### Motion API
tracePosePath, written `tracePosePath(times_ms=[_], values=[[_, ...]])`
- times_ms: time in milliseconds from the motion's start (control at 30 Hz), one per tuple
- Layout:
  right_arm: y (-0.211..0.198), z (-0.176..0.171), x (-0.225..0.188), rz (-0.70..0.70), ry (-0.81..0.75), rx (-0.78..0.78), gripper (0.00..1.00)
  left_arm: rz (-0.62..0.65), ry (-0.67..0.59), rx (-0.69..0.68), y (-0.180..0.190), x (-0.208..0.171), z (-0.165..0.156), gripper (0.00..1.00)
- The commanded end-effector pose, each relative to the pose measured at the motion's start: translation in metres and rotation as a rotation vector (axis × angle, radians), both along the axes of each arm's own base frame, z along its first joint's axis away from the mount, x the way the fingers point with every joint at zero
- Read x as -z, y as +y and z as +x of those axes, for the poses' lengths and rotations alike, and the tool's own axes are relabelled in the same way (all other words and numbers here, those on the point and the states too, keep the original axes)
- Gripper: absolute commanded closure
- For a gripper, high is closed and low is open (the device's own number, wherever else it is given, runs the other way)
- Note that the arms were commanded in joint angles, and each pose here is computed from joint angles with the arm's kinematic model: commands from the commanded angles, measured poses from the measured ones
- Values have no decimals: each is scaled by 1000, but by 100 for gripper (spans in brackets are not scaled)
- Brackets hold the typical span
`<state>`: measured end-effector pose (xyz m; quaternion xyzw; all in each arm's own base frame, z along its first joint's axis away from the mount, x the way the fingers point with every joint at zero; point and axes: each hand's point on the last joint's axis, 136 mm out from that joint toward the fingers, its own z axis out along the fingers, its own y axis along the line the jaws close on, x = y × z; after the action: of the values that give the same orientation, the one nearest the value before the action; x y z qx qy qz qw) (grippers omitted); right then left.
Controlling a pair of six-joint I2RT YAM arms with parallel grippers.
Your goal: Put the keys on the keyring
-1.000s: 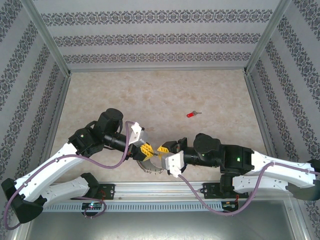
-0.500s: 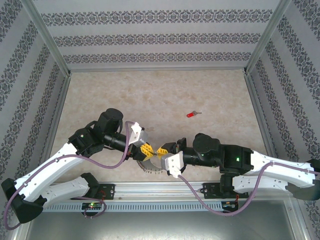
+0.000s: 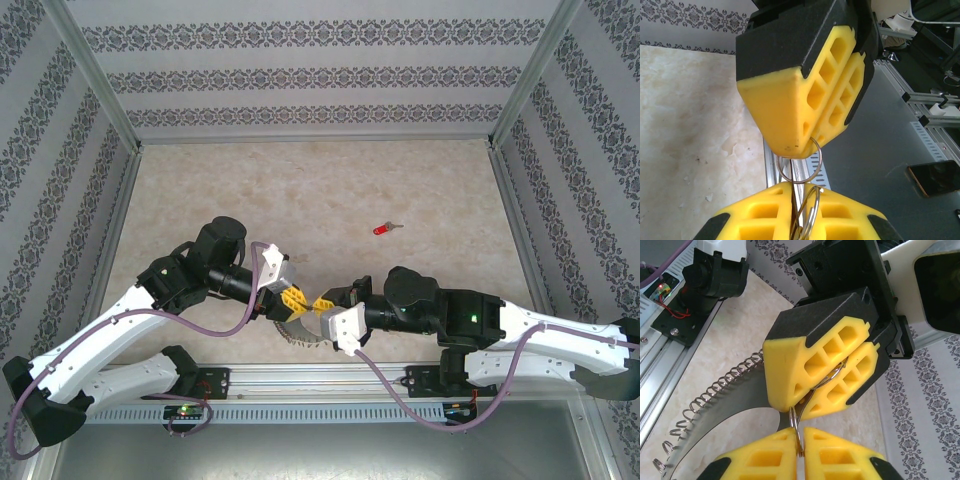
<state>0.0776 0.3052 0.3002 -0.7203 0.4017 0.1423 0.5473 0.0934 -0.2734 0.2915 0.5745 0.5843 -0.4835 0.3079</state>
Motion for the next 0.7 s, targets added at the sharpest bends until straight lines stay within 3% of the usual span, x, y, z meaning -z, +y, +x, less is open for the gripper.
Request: tracePosePath(times_ms=[0,167,667], values=[[3,-7,4,0,1,-31,92,-60,-34,23,-3,-19,-2,100],[2,-5,3,3,-3,-22,100,-65,-44,19,-3,-21,-1,100],[-1,-4,-3,40,11,-12,100,-73,-55,11,-3,-23,0,100]])
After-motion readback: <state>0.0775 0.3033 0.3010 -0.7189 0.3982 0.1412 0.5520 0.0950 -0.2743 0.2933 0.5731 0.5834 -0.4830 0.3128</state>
